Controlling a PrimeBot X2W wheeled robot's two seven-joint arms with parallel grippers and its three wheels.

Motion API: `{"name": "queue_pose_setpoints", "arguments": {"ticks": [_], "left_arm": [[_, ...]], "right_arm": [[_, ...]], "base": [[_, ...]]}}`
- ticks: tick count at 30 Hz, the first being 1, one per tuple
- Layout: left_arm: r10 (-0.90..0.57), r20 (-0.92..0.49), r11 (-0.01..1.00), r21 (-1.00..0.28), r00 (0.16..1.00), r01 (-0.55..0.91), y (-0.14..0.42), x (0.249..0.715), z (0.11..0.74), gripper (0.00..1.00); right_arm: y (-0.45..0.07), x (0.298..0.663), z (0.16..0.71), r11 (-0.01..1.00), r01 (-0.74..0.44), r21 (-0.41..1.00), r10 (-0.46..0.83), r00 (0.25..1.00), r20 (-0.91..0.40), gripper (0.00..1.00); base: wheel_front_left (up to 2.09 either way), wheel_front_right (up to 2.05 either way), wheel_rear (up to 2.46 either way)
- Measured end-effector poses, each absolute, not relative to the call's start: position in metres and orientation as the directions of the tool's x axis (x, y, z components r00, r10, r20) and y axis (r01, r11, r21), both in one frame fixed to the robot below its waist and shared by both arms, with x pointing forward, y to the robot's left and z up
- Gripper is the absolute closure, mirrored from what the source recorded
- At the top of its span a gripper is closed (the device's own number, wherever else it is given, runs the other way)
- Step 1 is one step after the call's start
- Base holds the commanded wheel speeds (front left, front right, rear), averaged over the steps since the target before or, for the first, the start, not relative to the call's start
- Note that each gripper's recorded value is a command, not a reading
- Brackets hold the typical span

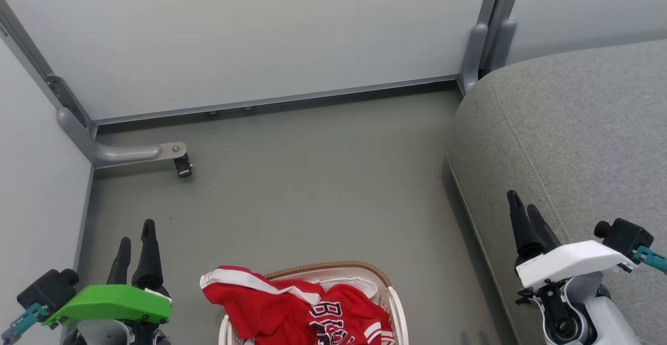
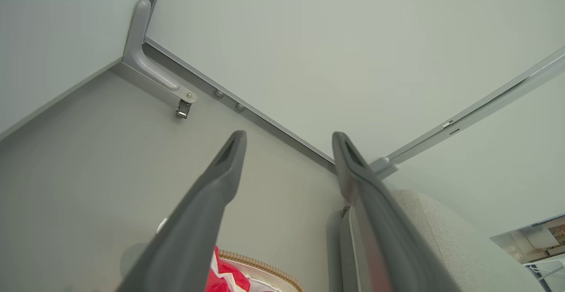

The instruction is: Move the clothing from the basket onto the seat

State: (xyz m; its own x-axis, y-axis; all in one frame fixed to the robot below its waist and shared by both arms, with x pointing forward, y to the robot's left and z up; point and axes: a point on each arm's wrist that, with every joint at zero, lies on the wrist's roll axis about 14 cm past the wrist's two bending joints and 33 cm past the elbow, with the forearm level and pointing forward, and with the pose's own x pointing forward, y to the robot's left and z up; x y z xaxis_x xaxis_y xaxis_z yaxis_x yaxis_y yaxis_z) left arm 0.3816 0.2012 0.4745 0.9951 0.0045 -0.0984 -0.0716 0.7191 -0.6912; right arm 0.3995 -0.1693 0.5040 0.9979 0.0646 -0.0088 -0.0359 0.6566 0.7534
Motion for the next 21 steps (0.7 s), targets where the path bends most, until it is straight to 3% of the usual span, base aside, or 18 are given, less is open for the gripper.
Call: {"name": "queue_pose_setpoints", "arguments": {"ticks": [21], "left_arm": [[-0.039,-0.112,0.911,-0.412,0.993,-0.011,0.193,0.378,0.466,0.00]], "right_arm": [[-0.153,0.398,0.488,0.859,-0.084,0.505,0.121,0.992,-0.041,0.00]], "base": [[0.00,0.00,0.00]]}}
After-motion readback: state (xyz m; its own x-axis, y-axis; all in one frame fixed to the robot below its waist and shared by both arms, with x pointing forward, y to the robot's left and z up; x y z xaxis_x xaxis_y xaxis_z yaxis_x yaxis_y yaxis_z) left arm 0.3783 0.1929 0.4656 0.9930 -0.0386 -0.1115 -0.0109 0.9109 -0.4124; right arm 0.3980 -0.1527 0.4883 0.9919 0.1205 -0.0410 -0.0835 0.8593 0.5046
